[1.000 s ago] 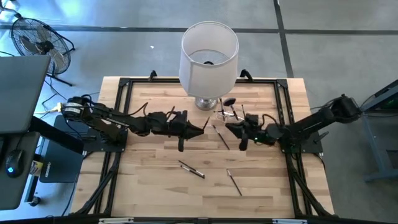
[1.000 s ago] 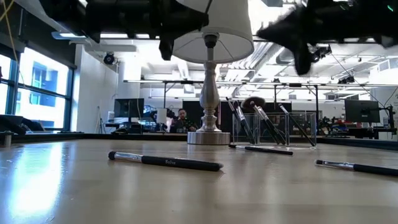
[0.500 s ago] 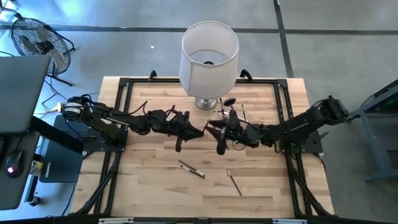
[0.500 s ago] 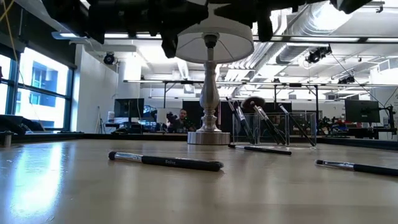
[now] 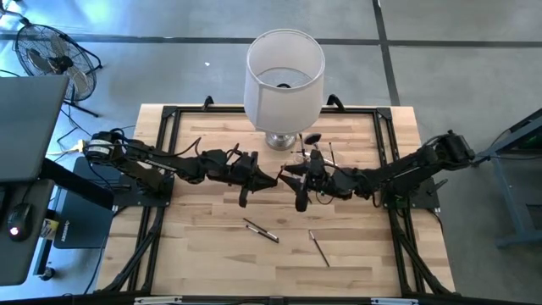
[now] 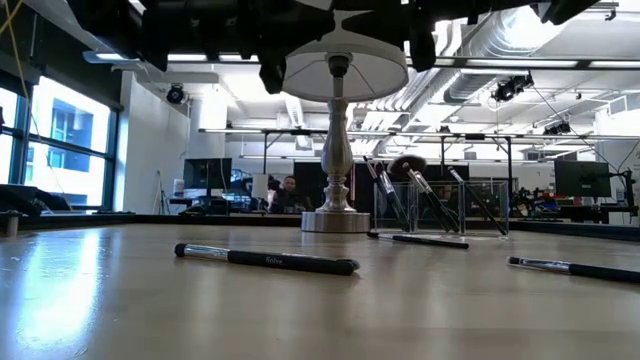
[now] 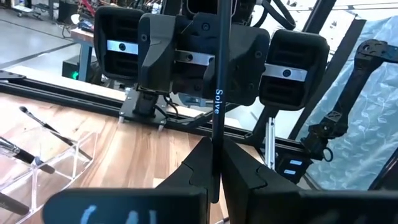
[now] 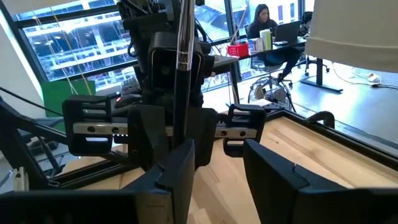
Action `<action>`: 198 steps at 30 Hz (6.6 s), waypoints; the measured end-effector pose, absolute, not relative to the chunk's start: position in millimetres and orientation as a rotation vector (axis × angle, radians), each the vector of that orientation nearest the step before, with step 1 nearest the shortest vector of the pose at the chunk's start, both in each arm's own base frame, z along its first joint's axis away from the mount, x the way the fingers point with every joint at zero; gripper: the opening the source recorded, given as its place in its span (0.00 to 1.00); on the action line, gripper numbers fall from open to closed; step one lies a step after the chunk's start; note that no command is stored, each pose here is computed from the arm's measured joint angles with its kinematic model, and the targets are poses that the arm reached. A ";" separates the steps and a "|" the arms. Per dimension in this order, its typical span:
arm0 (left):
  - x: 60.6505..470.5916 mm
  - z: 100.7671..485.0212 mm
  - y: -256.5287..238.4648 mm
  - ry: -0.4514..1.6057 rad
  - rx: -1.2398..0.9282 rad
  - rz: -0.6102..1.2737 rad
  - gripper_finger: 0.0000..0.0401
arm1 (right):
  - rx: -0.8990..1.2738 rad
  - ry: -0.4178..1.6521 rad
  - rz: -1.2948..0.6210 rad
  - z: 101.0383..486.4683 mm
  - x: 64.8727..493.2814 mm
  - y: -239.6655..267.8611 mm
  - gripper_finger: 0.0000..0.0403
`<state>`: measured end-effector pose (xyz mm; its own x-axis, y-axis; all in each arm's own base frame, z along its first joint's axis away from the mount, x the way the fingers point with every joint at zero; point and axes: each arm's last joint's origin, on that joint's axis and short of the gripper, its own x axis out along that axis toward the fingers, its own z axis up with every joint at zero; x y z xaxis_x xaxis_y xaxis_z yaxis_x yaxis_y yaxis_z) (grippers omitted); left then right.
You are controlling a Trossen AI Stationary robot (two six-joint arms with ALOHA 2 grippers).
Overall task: Put items in baskets/containers
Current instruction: Put the liner brush into the transparent organizer, then put the eyeshadow brush into the transparent organizer
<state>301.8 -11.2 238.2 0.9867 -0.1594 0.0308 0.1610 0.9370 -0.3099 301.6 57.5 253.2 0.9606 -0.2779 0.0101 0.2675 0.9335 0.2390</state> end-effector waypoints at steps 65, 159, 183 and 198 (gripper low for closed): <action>302.3 232.2 0.0 0.040 -0.248 -0.058 0.25 | 0.204 -0.055 -0.223 261.5 303.0 24.0 0.06; 249.1 235.2 -51.4 0.489 -0.080 0.121 0.00 | 0.427 0.748 -0.439 265.9 206.8 47.7 0.01; 254.8 182.0 -108.1 0.982 0.035 -0.131 0.04 | 0.381 0.931 -0.383 182.5 273.6 80.3 0.00; 272.6 148.9 -117.1 1.037 0.033 -0.185 0.25 | 0.390 0.936 -0.369 178.8 276.4 81.7 0.01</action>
<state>272.6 -117.1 148.9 0.4948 -0.1370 -0.8582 0.1679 0.9840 -0.0603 276.4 81.7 178.8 0.5412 -0.1365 -0.8298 0.4670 0.8694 0.1616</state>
